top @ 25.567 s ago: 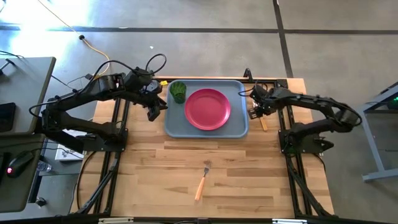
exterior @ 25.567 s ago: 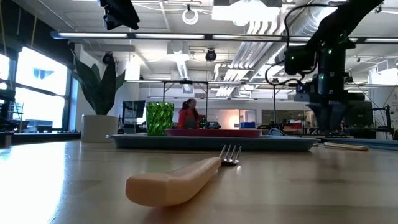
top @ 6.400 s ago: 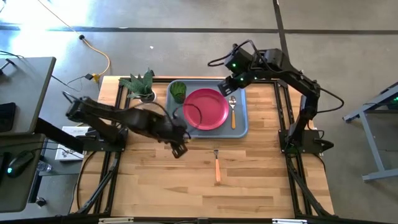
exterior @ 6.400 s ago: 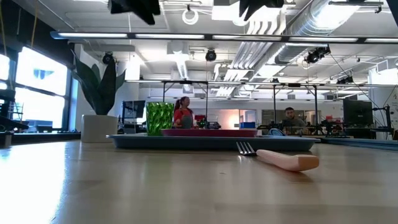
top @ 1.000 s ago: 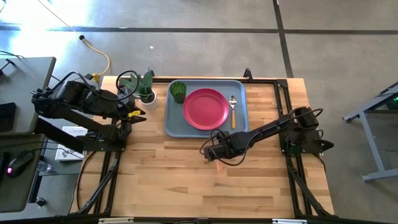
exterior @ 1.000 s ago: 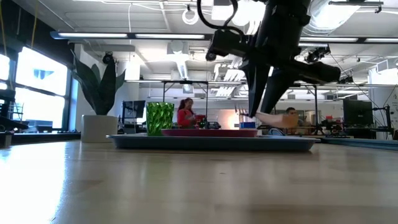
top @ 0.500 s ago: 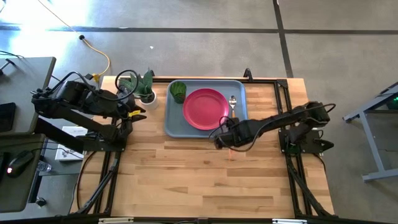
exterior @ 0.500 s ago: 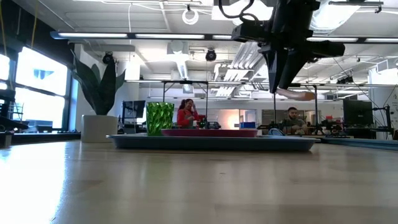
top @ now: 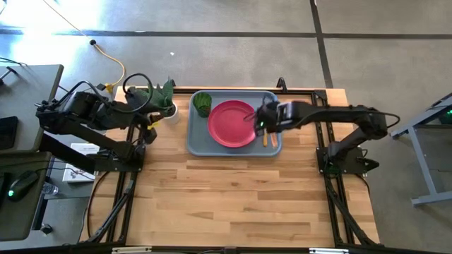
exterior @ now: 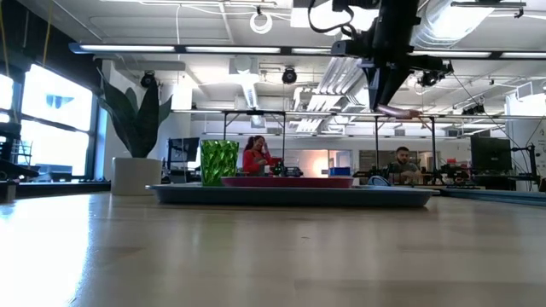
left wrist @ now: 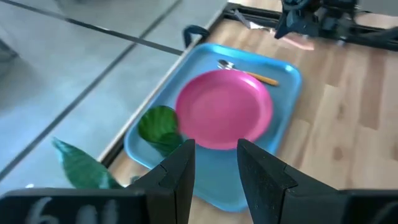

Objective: Pick and place plate/cup/fork/spoon on tray
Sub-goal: Put the orange fork on the gray tray

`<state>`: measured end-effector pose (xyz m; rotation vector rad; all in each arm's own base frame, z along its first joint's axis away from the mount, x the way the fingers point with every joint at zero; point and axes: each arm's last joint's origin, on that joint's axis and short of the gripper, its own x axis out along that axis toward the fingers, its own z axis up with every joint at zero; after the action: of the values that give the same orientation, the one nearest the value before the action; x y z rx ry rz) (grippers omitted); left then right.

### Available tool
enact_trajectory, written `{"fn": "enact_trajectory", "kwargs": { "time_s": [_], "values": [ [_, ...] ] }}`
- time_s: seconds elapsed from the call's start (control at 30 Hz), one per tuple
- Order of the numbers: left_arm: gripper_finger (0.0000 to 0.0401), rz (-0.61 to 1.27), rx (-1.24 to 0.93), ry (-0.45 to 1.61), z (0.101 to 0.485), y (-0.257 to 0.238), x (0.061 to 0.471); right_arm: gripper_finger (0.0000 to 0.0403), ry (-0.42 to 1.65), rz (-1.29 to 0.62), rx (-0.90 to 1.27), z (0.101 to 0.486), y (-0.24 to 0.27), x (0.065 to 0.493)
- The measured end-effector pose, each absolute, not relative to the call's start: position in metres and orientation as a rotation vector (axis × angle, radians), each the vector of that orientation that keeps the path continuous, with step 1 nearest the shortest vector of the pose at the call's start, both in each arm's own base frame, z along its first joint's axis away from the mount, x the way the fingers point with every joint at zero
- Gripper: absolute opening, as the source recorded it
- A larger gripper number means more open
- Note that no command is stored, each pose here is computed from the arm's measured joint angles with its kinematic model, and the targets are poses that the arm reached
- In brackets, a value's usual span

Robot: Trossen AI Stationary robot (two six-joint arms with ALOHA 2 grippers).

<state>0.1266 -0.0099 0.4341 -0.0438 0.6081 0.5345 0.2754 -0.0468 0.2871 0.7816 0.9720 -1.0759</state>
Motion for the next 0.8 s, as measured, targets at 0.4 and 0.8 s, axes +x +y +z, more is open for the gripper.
{"fn": "enact_trajectory", "kwargs": {
  "time_s": [0.4, 0.8],
  "values": [
    [0.011, 0.717, -0.031, 0.521, 0.44, 0.005, 0.13, 0.0024, 1.002, -1.088, 0.806, 0.291, -0.107, 0.256],
    [0.011, 0.827, -0.028, 0.518, 0.442, 0.021, 0.13, 0.0024, 1.105, -1.039, 0.831, 0.259, -0.145, 0.269]
  ]
}}
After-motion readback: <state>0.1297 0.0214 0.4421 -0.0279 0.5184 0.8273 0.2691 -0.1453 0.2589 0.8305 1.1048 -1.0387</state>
